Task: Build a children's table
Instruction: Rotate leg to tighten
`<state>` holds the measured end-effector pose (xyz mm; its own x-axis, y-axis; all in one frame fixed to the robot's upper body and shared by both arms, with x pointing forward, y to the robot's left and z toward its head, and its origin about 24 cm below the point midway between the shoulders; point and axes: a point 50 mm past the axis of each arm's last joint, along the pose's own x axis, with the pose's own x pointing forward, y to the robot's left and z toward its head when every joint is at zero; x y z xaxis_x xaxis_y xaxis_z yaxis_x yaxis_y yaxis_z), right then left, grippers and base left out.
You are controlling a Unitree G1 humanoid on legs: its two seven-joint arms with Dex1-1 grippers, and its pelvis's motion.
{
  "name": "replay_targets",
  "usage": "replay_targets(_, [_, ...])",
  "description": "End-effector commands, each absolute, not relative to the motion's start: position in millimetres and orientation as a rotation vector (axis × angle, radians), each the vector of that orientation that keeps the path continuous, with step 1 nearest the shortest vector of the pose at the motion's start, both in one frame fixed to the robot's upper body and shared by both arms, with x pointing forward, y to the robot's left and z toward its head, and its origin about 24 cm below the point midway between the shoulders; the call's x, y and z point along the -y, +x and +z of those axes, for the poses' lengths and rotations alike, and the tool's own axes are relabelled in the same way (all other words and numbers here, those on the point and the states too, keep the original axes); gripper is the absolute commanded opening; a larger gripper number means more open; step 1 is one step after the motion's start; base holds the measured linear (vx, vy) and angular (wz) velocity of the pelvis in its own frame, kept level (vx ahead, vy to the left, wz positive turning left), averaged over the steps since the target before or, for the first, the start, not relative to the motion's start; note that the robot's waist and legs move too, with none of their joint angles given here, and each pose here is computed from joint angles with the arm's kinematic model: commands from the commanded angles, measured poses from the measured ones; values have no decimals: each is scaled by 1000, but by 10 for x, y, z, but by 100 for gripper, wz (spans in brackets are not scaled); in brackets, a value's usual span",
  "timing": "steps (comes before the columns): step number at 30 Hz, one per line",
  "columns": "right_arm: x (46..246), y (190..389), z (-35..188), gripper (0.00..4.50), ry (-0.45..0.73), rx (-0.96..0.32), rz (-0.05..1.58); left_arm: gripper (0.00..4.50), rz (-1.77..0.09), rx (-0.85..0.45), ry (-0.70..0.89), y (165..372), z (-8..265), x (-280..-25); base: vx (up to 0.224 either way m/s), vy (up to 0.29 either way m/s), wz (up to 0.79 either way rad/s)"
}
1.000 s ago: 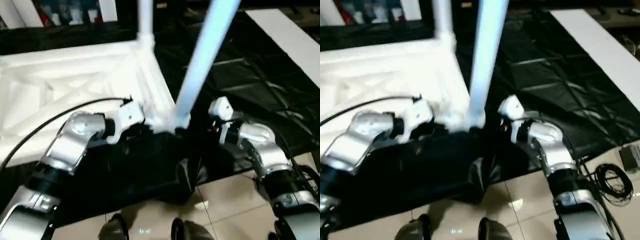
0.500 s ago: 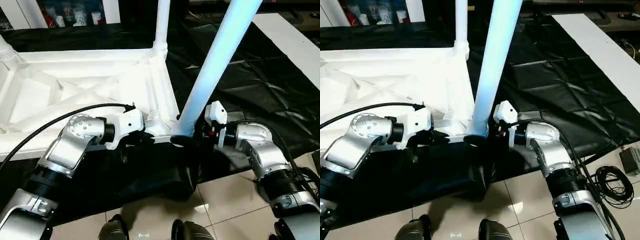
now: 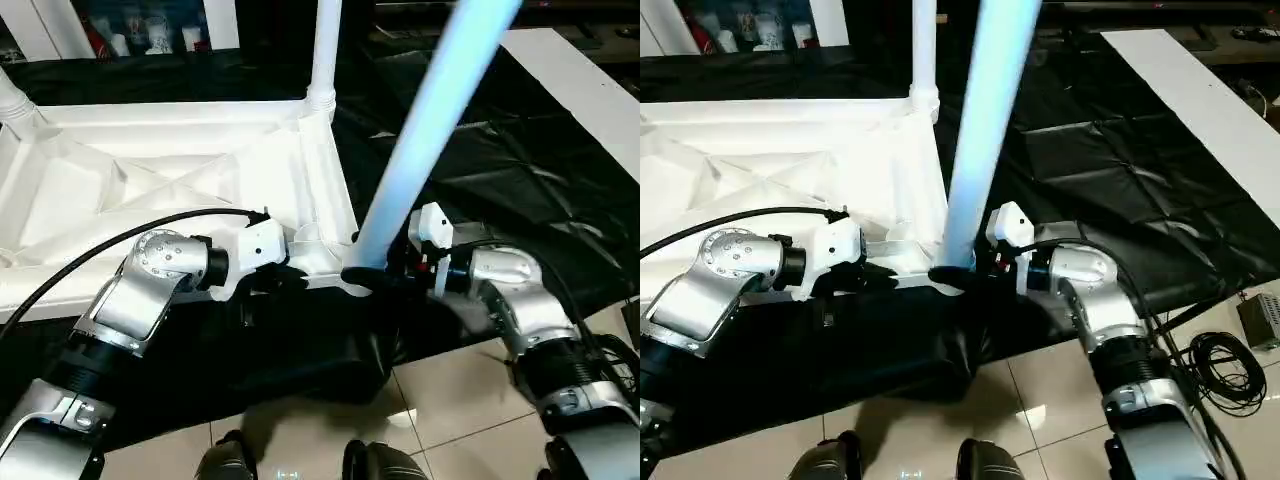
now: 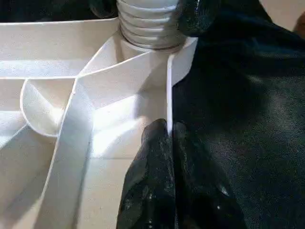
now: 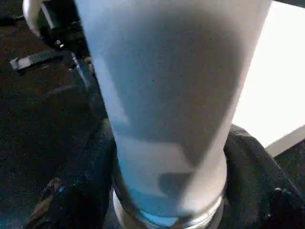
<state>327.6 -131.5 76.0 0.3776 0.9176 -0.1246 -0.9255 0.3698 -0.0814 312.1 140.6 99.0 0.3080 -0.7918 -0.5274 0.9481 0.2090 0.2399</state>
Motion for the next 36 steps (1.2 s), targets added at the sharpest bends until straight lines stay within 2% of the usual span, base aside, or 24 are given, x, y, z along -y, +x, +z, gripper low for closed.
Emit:
replay_targets(1, [1339,3330,600,269,-143,-133,1034,0,-1180,-391,518,3132,765,-1314,0,0,0])
replay_targets(2, [1335,3338,585,269,-139,-136,1013,0,-1164,-389,511,3147,762,-1303,0,0,0])
replay_targets(4, [1280,3399,497,269,-89,-154,844,0,-1063,-404,494,3239,712,-1214,-25,6,-1])
replay_targets(5, [1265,3408,482,269,-80,-158,814,0,-1045,-409,491,3254,703,-1194,0,0,0])
replay_targets(9, [1104,3521,377,269,40,-209,490,0,-820,-460,409,3431,648,-1015,0,0,0])
replay_targets(14, [930,3599,398,269,87,-223,367,0,-739,-467,406,3515,639,-951,0,0,0])
replay_targets(19, [778,3631,509,269,72,-164,452,0,-766,-454,419,3517,662,-947,0,0,0])
replay_targets(22, [722,3632,581,269,124,-117,492,0,-780,-448,424,3513,679,-938,0,0,0])
replay_targets(23, [718,3633,594,304,124,-108,495,0,-780,-447,421,3513,684,-935,0,0,0])
replay_targets(25, [729,3624,649,339,106,-67,549,0,-804,-436,426,3500,706,-946,0,0,0])
replay_targets(31, [913,3601,777,391,78,-7,695,0,-905,-438,425,3419,719,-995,0,0,0])
replay_targets(34, [1106,3521,797,424,-36,-26,840,0,-964,-416,442,3369,738,-1040,0,0,0])
replay_targets(36, [1219,3472,809,424,-67,-52,910,0,-1005,-408,458,3337,746,-1071,0,0,0])
